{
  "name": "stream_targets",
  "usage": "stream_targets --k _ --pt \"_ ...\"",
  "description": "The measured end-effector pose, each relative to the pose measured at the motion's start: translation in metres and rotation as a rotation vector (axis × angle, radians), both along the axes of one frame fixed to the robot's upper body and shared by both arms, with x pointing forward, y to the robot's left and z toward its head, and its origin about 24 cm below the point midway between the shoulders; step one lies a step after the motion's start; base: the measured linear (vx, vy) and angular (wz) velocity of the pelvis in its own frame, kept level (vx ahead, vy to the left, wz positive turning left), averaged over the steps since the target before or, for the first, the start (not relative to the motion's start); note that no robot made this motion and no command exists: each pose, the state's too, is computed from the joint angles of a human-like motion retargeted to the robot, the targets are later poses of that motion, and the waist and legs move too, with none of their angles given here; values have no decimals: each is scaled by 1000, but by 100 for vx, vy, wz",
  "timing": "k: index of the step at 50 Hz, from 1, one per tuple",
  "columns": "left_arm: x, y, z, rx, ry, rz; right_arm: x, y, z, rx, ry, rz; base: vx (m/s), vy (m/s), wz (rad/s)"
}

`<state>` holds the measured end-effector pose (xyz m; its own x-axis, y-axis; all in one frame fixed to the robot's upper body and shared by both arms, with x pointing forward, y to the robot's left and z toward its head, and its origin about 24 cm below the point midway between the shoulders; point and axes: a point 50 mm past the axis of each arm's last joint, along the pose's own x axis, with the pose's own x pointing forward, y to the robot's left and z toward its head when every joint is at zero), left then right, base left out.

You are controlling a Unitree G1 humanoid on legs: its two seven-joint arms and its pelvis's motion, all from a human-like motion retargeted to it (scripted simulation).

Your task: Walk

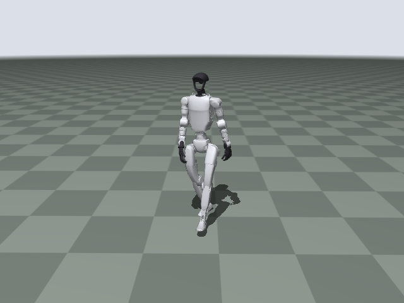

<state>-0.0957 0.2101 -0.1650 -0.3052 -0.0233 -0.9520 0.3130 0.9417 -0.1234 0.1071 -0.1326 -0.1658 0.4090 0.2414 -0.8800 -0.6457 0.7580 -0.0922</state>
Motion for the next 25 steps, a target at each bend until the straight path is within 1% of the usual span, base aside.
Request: stream_targets --k 6,11,15,20,25 --pt "33 9 -5 25 -65 -61 -37 -34 -8 -100 122 -2 47 14 -28" --pt "93 17 -9 47 -207 -136 -60 -65 -9 -198 224 8 42 12 -14" --pt "150 21 -5 61 -349 -210 -81 -83 -8 -229 314 -22 28 6 -24" --pt "211 13 5 50 -565 -259 -101 -100 -5 -240 393 -61 33 6 -1" --pt "243 0 14 23 -727 -265 -119 -108 -3 -246 449 -95 44 -2 7"
